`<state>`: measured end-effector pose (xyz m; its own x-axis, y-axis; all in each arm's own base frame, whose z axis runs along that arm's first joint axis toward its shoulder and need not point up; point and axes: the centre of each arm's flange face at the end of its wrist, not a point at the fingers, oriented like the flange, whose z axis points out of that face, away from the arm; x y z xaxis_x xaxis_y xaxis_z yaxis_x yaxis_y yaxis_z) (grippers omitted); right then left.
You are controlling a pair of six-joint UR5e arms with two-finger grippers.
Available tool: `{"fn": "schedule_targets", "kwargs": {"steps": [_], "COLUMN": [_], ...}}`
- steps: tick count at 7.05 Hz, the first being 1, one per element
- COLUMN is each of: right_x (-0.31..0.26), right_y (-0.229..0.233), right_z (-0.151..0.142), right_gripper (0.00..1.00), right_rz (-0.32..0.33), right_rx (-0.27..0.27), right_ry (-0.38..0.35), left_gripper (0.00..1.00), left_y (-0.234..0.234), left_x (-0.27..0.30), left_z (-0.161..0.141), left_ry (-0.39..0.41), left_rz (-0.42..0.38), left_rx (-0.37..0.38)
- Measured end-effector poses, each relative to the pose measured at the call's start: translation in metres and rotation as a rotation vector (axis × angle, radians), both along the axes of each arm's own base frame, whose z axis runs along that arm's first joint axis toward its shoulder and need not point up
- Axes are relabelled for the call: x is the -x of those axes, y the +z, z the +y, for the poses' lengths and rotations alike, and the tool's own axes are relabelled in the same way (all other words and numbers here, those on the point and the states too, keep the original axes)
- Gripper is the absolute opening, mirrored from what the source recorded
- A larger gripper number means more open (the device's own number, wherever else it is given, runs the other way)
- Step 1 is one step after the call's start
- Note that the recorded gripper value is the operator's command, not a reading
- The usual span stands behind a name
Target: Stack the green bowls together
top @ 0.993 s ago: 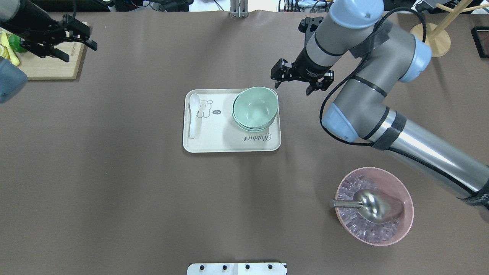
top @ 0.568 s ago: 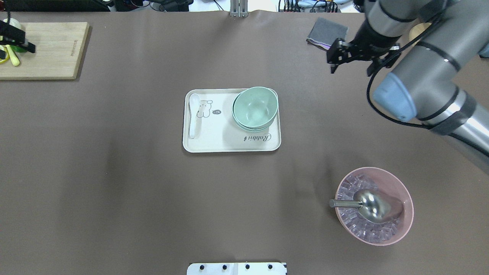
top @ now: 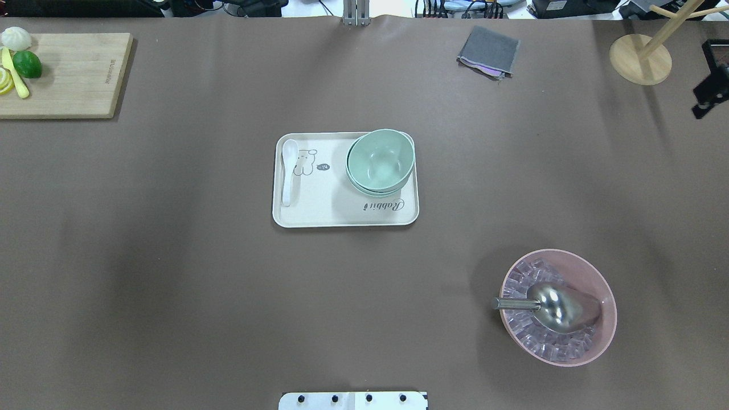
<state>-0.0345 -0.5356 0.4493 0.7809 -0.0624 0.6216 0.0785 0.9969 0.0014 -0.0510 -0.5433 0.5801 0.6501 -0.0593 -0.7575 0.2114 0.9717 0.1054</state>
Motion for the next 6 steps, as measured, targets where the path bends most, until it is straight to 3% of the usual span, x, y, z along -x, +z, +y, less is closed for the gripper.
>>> {"fn": "schedule_targets", "kwargs": {"steps": [3,5,6], "right_x": [-0.055,-0.058,-0.059], "right_y": [0.072,0.096,0.119], "right_z": [0.049,0.057,0.056], "right_gripper": [1.00,1.00,1.00], "right_rz": [-0.022,-0.004,-0.001], "right_rx": [0.079,0.107,0.092], "right_ry": [0.011,0.012,0.011], "left_gripper": [0.98,0.98,0.98], "left_y": [0.052,0.074,0.077], "left_x": [0.020,0.023,0.024], "left_z": [0.044,0.047,0.048], "left_ry": [0.007,0.000,-0.003], "left_rz": [-0.014,-0.062,-0.074], "left_rx": [0.062,0.093,0.099]}}
